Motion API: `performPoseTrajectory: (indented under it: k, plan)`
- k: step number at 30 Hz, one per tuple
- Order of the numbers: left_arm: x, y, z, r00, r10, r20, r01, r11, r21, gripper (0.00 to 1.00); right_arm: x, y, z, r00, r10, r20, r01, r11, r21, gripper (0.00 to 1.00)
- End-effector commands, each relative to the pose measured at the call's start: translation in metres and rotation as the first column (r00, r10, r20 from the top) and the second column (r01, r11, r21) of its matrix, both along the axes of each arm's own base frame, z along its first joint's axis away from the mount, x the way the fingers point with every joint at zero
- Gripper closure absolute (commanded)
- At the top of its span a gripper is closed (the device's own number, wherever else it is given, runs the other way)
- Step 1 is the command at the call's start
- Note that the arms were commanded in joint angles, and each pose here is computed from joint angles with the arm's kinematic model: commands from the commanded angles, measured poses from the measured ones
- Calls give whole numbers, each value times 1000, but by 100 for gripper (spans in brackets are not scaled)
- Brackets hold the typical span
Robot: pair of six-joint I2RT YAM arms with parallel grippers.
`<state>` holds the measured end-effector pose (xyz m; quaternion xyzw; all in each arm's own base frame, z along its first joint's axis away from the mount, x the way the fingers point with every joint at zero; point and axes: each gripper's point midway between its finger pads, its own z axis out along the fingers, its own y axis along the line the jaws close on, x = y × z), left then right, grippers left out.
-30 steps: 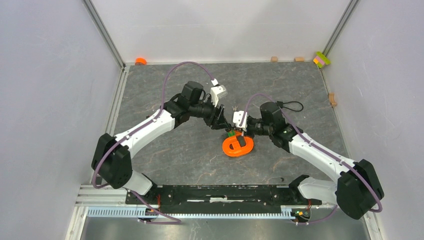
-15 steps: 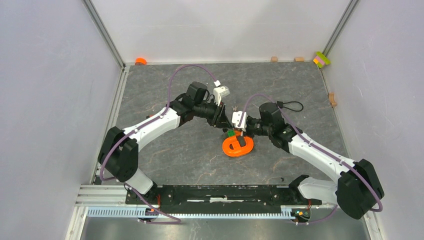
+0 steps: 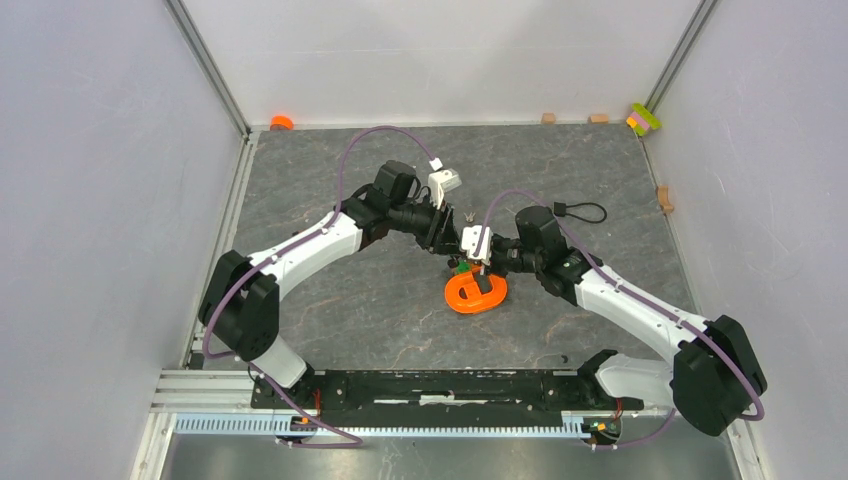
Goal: Unlock with the key
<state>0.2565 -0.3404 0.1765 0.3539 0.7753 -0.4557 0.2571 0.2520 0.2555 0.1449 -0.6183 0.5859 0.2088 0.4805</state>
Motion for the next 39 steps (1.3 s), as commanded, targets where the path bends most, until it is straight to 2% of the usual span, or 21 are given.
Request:
performPoseTrajectory:
  k: [1,9,20,39]
  plan:
    - [10,-2,23,998,4,67,-1,999,-35,56,1,6,10,999,29,39,-29,999,17,100]
    - [3,-2,17,998,-38,42,39,999,-25,67,2,7,10,999,30,40,-31,999,14,100]
    - [-2,-1,7,998,-55,7,55,998,-6,68,8,4,6,999,-3,44,3,1000,-8,100]
    - [0,-5,0,998,-63,-18,63,998,4,78,10,5,5,999,-13,46,14,1000,-19,100]
